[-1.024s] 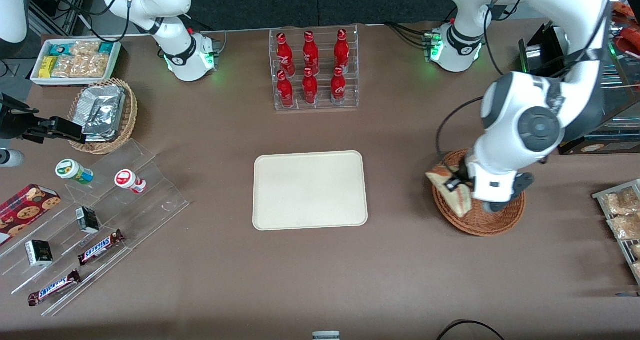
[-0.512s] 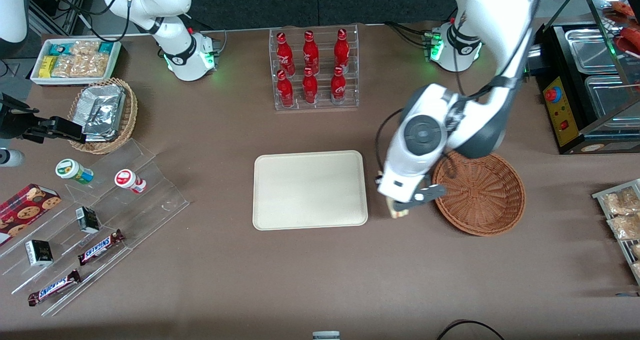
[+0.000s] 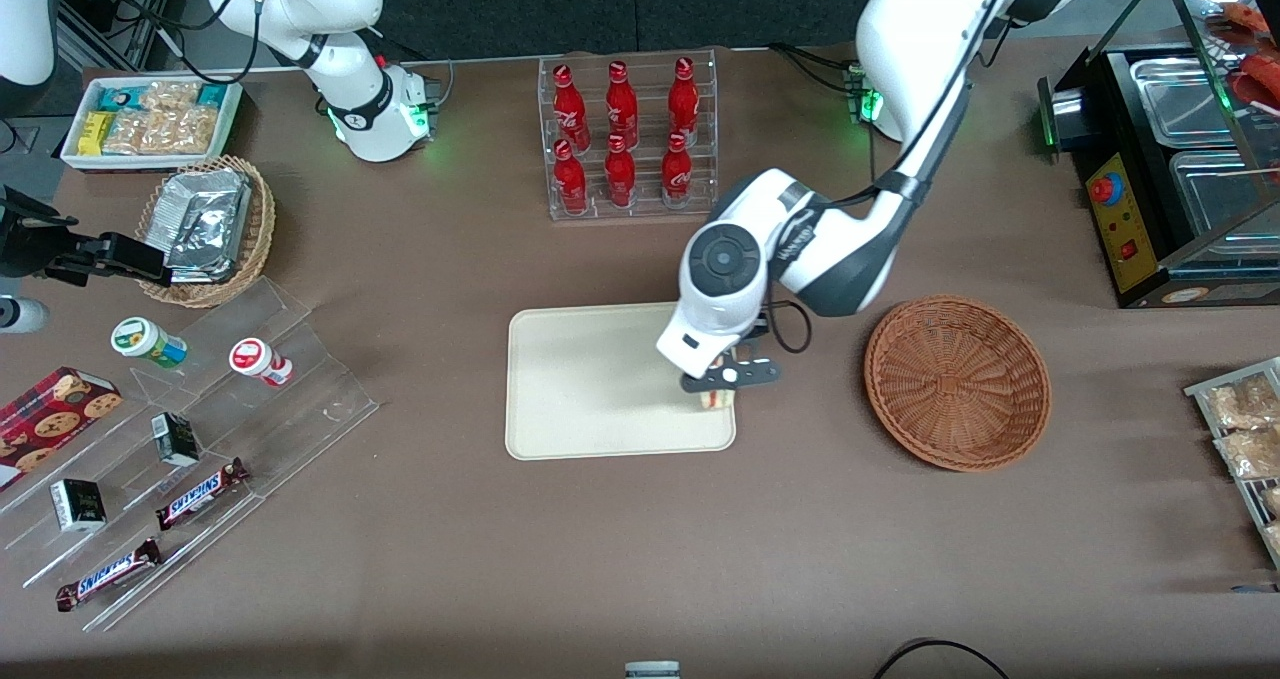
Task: Place sandwich from basket to tray
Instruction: 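Carry the held sandwich with the left gripper over the cream tray, then lower the sandwich onto the tray and open the left gripper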
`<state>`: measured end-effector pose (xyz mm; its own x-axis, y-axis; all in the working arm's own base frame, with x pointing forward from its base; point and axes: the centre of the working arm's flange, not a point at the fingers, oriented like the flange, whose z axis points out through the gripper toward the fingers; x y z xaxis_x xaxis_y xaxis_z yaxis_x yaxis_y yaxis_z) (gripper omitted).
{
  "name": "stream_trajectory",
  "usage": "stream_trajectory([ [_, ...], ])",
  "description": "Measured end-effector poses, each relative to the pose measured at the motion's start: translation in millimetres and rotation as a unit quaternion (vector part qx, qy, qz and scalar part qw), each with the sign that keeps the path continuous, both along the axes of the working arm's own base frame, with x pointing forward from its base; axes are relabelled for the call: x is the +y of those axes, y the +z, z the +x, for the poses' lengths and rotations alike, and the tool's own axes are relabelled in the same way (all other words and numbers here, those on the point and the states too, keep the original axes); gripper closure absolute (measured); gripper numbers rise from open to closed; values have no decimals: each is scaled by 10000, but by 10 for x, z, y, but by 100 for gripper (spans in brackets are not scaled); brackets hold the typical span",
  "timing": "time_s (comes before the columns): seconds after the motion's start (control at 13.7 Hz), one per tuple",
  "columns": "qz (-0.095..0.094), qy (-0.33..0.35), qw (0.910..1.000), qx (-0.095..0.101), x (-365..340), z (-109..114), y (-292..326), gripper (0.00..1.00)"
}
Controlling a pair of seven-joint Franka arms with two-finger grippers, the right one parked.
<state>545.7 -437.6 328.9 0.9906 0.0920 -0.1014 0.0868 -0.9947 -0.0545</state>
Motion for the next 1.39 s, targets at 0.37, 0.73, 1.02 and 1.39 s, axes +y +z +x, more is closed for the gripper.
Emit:
stream_trajectory([
  [0.37, -362, -136, 9989, -263, -353, -82, -382, 87],
  [0.73, -403, -123, 9989, -224, -627, -248, -656, 87],
  [1.02, -362, -107, 9992, -164, -661, -284, -778, 87],
  [1.39, -344, -95, 9992, -191, -670, -261, -805, 53],
])
